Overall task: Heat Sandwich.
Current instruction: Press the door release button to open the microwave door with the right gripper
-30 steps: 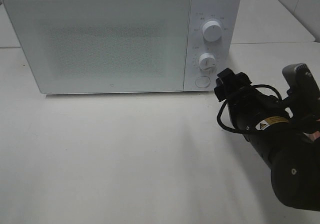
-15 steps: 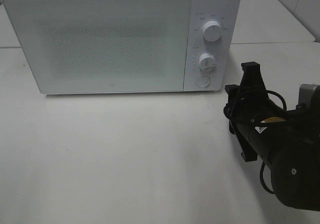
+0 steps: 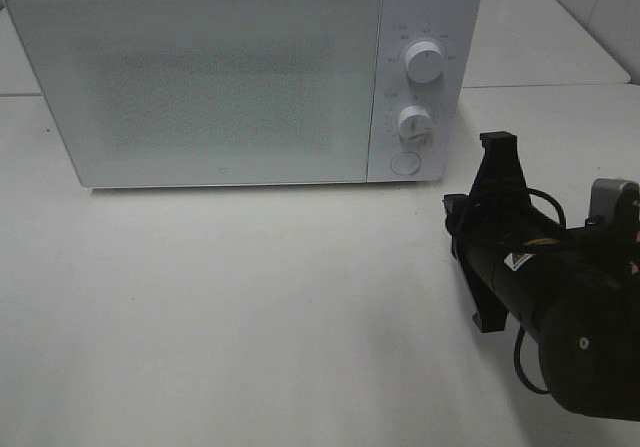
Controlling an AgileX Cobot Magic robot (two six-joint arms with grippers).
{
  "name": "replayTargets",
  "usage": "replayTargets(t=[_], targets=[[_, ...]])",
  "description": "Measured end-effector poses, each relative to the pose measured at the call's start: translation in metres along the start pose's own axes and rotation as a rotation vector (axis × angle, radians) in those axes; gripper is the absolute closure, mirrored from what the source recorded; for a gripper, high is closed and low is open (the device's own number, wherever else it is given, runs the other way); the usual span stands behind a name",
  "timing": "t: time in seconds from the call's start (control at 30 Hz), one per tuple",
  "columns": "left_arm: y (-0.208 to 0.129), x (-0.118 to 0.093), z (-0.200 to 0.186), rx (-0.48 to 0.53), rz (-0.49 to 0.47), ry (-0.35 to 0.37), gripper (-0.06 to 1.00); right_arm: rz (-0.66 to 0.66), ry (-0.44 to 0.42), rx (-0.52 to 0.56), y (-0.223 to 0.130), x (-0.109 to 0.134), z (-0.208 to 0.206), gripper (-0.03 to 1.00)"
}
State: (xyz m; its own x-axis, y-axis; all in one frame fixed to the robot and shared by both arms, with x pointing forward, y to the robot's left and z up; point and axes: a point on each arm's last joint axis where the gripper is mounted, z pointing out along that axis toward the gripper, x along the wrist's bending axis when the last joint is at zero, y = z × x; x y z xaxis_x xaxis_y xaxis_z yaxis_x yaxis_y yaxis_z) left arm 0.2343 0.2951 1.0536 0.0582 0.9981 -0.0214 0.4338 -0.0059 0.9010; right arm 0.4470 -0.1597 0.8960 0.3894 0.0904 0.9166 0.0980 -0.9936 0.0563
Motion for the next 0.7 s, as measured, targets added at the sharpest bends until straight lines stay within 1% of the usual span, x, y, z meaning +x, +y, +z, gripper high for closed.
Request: replayTargets(t=[0.2,0.37,0.6,0.7], targets=[[0.0,0.0,0.0,0.0,0.0,0.0,-0.03,0.001,-0.024,0.019,-0.008,-0.006,0.009,0.96],[0.0,0.0,0.0,0.0,0.0,0.0,-0.03,0.008,-0.041,0.034,-0.01,-0.012,0.026,0.96],[0.0,0.0,0.0,0.0,0.0,0.0,-0.03,0.032,-0.029,0.041,-0.008,-0.005,0.048,0.96],[0.0,0.0,0.0,0.0,0.0,0.0,-0.03,0.035,-0.046,0.039,-0.005,-0.004,0.056,0.96]])
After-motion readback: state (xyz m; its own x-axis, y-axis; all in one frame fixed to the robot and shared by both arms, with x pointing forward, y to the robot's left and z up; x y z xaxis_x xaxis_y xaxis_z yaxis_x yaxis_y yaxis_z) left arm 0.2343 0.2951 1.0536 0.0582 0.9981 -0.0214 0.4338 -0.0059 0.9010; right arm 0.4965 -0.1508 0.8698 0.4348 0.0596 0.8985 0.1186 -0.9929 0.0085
